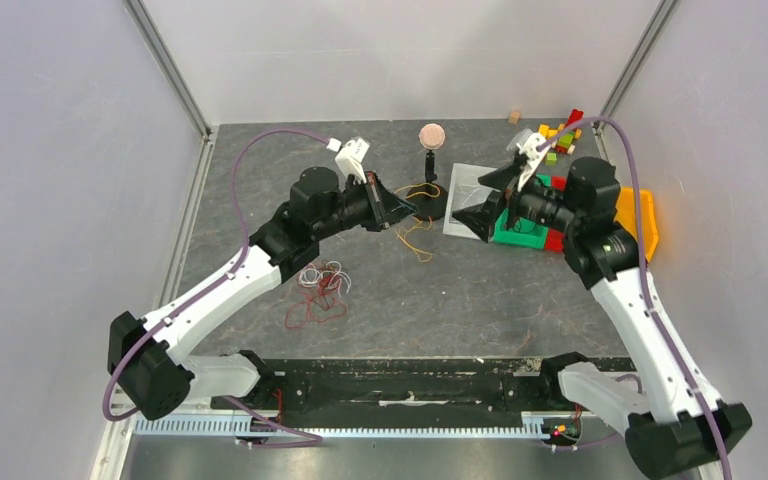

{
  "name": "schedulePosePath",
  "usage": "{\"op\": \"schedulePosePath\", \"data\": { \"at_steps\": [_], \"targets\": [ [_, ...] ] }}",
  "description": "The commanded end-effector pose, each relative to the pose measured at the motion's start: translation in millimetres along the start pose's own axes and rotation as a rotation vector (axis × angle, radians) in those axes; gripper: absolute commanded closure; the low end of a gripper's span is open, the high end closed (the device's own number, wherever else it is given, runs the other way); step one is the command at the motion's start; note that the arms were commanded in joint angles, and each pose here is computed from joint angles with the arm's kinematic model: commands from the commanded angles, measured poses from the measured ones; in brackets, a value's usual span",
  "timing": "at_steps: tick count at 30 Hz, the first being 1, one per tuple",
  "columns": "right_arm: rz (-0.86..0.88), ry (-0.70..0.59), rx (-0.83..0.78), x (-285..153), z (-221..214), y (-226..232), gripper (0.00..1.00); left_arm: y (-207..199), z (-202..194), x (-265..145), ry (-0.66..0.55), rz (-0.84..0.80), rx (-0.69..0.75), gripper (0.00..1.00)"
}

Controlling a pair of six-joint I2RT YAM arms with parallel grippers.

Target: Untangle the cables

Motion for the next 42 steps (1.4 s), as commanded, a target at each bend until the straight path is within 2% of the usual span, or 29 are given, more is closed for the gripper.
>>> {"op": "schedulePosePath", "data": {
  "at_steps": [1, 6, 10, 13, 15, 16, 17, 18, 19, 23, 27, 28, 30, 31, 32, 33, 36, 42],
  "targets": [
    [-0.015, -0.031, -0.263, -13, 9, 15, 0.02, 6, 8, 4, -0.028, 0.113, -0.172, 0.98],
    [0.180, 0.009, -0.264, 12, -7, 59, 0.03, -3, 10, 7, -0.016, 0.092, -0.256, 0.98],
    [0.252, 0.069, -0.285, 27, -27, 70, 0.09, -15, 15, 5, -0.018, 0.038, -0.281, 0.98],
    [0.247, 0.100, -0.325, 31, -39, 70, 0.20, -18, 17, 1, -0.015, 0.023, -0.307, 0.98],
    [0.228, 0.112, -0.352, 33, -43, 68, 0.51, -19, 15, 0, -0.004, 0.010, -0.330, 0.98],
    [0.194, 0.109, -0.368, 35, -41, 64, 0.73, -22, 13, -1, 0.016, -0.020, -0.342, 0.98],
    [0.126, 0.108, -0.381, 37, -38, 55, 0.90, -26, 10, -1, 0.043, -0.050, -0.351, 0.98],
    [0.058, 0.110, -0.397, 37, -35, 45, 1.00, -26, 5, -2, 0.074, -0.063, -0.360, 0.98],
    [-0.014, 0.115, -0.427, 36, -30, 35, 1.00, -31, 4, -4, 0.094, -0.099, -0.353, 0.98],
    [-0.169, 0.102, -0.540, 24, -11, 14, 1.00, -24, -15, -14, 0.189, -0.115, -0.363, 0.98],
    [-0.168, 0.094, -0.608, 15, -6, 15, 0.98, -20, -27, -16, 0.250, -0.118, -0.402, 0.98],
    [-0.163, 0.100, -0.605, 14, -4, 16, 0.83, -21, -26, -15, 0.247, -0.119, -0.401, 0.98],
    [-0.114, 0.122, -0.578, 12, -7, 23, 0.40, -23, -20, -14, 0.223, -0.127, -0.394, 0.98],
    [-0.075, 0.128, -0.562, 11, -10, 29, 0.22, -24, -18, -13, 0.218, -0.129, -0.392, 0.98],
    [-0.035, 0.139, -0.549, 10, -15, 35, 0.14, -25, -16, -12, 0.218, -0.133, -0.390, 0.98],
    [0.011, 0.144, -0.539, 8, -19, 42, 0.09, -26, -15, -10, 0.218, -0.138, -0.390, 0.98],
    [0.113, 0.131, -0.504, 8, -24, 57, 0.02, -26, -15, -7, 0.226, -0.143, -0.386, 0.98],
    [0.187, 0.052, -0.430, 21, -3, 68, 0.02, -25, -18, -7, 0.249, -0.148, -0.379, 0.98]
  ]
}}
Point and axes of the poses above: each gripper's point midway between its finger pads, its own x axis out along the fingers, its own y axis along the line the jaws close on, z = x × y, the point moved 4 cm from there along -x, back along the fingers, and after that the axes turned 7 degrees about -x, right-handed, at the moved point
